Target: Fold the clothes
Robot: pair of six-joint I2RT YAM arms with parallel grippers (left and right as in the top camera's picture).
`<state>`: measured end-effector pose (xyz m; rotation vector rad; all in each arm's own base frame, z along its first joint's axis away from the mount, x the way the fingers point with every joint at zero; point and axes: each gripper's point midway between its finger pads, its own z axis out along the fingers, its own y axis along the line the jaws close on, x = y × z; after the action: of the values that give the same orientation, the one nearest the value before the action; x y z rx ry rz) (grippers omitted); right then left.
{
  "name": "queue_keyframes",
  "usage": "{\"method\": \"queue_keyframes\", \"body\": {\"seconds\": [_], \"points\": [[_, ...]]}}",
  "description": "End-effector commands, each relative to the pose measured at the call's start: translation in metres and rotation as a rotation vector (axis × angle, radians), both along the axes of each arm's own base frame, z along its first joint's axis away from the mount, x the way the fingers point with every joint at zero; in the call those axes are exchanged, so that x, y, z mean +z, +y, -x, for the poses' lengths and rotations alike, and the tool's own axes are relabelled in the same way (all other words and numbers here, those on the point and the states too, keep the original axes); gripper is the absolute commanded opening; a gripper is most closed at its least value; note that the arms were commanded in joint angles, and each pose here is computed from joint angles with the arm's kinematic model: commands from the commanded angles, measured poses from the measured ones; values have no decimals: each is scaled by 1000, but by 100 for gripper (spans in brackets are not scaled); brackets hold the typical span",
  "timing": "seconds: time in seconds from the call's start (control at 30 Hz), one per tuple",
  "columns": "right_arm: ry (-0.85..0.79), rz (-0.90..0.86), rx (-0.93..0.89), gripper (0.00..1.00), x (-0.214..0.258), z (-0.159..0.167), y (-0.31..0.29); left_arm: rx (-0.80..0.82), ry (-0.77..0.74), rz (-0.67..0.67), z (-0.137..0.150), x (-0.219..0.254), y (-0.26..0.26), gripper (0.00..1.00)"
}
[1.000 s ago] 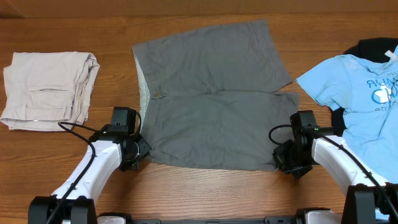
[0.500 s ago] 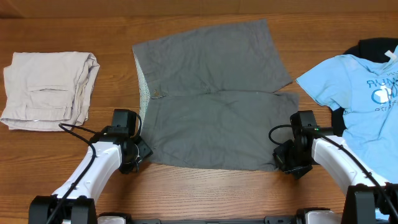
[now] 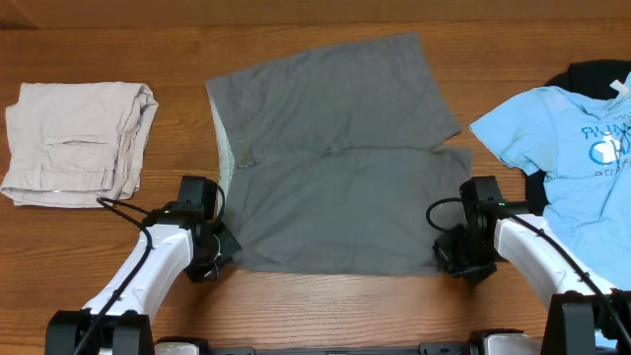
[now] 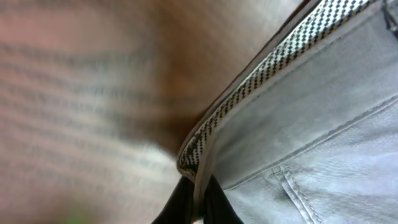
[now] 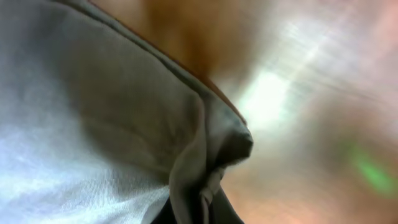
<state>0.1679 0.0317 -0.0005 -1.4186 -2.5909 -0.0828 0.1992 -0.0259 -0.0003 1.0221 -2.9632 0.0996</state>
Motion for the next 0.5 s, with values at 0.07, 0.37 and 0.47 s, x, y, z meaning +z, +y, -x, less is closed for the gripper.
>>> {"method": "queue_keyframes", "body": {"seconds": [0.07, 0.37, 0.47], "points": [[7, 22, 62, 4, 21, -10, -4, -141, 57, 38, 6, 19, -6, 4], [-46, 11, 108, 4, 58, -13, -3, -178, 150, 41, 22, 42, -6, 4], [-101, 10, 122, 4, 70, -12, -3, -177, 148, 44, 29, 50, -6, 4]]}}
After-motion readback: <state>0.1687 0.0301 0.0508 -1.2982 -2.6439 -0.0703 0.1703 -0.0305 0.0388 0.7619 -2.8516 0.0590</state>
